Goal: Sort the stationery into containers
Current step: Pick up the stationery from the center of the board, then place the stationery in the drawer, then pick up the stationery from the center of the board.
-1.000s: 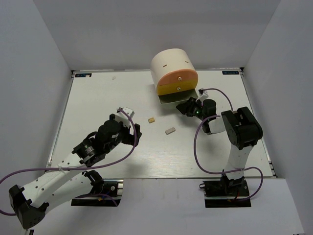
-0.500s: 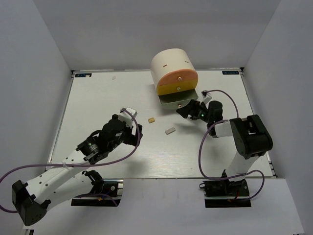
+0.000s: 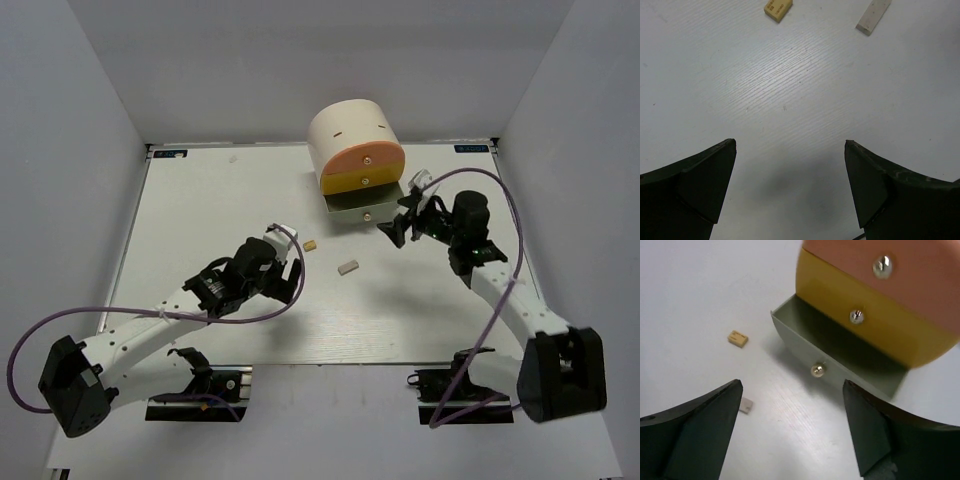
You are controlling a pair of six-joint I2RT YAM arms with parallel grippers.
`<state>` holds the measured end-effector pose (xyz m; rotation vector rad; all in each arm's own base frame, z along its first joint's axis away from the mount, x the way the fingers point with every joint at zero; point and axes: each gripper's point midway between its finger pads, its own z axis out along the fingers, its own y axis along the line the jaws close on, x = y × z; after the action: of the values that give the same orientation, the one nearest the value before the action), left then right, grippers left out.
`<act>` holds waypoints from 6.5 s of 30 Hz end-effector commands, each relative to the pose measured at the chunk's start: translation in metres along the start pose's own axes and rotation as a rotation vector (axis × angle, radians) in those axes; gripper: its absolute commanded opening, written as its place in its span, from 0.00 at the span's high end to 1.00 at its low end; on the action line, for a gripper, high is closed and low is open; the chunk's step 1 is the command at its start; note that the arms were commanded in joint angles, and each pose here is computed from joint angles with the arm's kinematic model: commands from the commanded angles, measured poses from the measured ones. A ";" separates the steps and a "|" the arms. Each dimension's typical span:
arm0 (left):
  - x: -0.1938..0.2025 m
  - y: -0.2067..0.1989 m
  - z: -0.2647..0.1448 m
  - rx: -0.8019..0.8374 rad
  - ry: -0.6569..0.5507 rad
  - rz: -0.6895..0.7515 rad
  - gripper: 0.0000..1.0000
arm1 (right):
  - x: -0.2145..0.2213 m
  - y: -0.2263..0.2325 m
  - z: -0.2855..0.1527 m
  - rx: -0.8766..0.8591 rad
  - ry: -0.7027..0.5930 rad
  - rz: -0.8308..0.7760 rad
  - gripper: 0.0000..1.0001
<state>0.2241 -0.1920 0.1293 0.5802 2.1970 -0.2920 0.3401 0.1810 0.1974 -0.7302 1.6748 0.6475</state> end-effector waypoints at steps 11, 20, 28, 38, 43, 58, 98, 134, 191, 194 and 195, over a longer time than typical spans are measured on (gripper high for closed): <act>-0.024 -0.032 0.016 0.165 0.054 0.158 0.18 | 0.074 0.070 -0.040 -0.731 0.181 -0.908 0.70; -0.028 -0.014 -0.002 0.088 -0.021 0.136 0.27 | 0.109 0.088 -0.009 -0.861 0.283 -0.983 0.26; -0.038 0.006 -0.016 -0.020 -0.093 0.086 0.22 | 0.134 0.098 0.034 -0.899 0.435 -0.951 0.34; -0.041 0.000 -0.018 0.015 -0.107 0.083 0.22 | 0.134 0.086 0.081 -0.845 0.547 -0.918 0.41; -0.042 -0.003 -0.020 0.034 -0.114 0.082 0.22 | 0.146 0.083 0.085 -0.865 0.614 -0.925 0.43; -0.040 -0.006 -0.018 0.051 -0.102 0.085 0.21 | 0.176 0.080 0.082 -0.887 0.734 -0.903 0.48; -0.042 -0.008 -0.018 0.061 -0.110 0.093 0.21 | 0.166 0.098 0.041 -0.894 0.716 -0.823 0.92; -0.032 -0.009 -0.011 0.065 -0.073 0.100 0.21 | 0.006 -0.035 0.134 0.027 0.414 -1.085 0.92; -0.032 -0.032 0.127 0.031 0.253 0.245 0.29 | -0.042 0.132 -0.023 -0.420 0.210 -0.042 0.15; -0.033 -0.032 0.146 0.010 0.275 0.261 0.28 | -0.037 0.121 -0.031 -0.324 0.161 -0.116 0.15; -0.035 -0.029 0.149 0.004 0.276 0.255 0.28 | -0.045 0.121 -0.038 -0.310 0.132 -0.137 0.16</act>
<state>0.3153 -0.2890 0.0572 0.9480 2.3545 -0.1332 0.2332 0.2409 0.2418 -1.1735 1.6891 0.8140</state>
